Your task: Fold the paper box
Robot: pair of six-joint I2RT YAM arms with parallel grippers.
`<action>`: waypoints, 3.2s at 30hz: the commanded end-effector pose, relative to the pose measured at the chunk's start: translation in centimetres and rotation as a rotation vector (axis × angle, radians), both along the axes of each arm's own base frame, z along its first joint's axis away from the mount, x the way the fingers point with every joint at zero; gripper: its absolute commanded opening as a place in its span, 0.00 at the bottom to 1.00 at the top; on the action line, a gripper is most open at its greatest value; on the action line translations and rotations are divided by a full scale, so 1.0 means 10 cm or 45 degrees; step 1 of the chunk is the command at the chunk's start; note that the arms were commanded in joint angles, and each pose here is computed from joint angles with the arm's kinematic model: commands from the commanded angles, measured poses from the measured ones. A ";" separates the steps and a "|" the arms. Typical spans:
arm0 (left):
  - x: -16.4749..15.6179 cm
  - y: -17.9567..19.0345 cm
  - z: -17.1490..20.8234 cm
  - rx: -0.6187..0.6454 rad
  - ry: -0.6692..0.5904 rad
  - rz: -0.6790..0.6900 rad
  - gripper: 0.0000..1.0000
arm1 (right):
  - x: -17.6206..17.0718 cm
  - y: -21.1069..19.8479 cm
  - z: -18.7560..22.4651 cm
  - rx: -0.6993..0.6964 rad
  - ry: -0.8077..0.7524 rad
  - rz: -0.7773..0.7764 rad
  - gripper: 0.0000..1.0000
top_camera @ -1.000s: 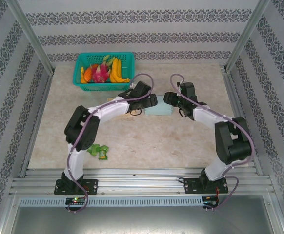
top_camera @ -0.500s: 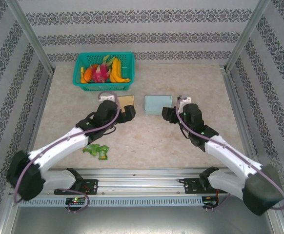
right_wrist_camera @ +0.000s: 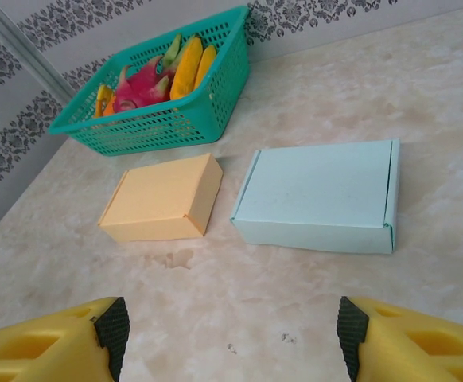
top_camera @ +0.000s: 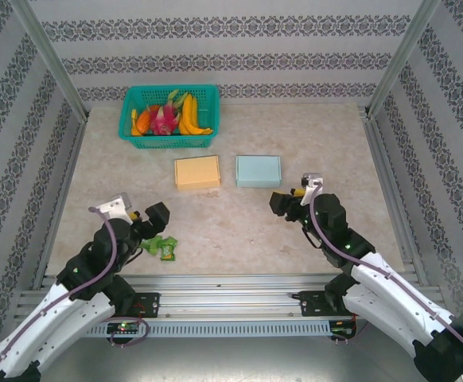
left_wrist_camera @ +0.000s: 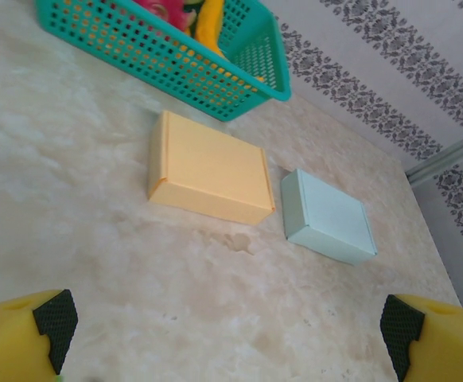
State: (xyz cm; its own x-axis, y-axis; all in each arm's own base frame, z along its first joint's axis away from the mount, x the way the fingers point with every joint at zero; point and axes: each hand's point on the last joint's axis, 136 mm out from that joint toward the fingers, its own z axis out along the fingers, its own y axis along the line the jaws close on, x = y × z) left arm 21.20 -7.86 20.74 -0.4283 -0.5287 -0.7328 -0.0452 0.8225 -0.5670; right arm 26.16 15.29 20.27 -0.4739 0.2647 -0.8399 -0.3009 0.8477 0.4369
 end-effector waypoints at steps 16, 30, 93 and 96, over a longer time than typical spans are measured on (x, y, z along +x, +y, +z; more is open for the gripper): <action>-0.27 0.33 -0.35 0.044 0.097 0.111 1.00 | 0.27 -1.11 0.34 -0.454 -0.190 -0.694 0.98; -0.33 0.38 -0.32 0.012 0.048 0.111 1.00 | 0.86 -2.39 -0.94 -0.319 0.216 -0.918 0.98; 1.62 1.31 -1.00 0.790 -0.088 0.414 1.00 | 1.36 -1.47 -0.97 -0.499 -0.157 -0.405 0.98; 1.69 1.12 -1.10 0.790 -0.084 0.253 1.00 | 1.36 -1.47 -0.97 -0.497 -0.157 -0.404 0.98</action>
State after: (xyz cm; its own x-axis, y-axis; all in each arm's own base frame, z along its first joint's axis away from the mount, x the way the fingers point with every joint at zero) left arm 35.85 4.92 6.69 -0.4285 -0.0930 -0.8987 -0.3169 0.9470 0.0531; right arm 39.45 0.50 9.75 -0.3350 0.0342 -0.9416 -0.0354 0.9982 0.0488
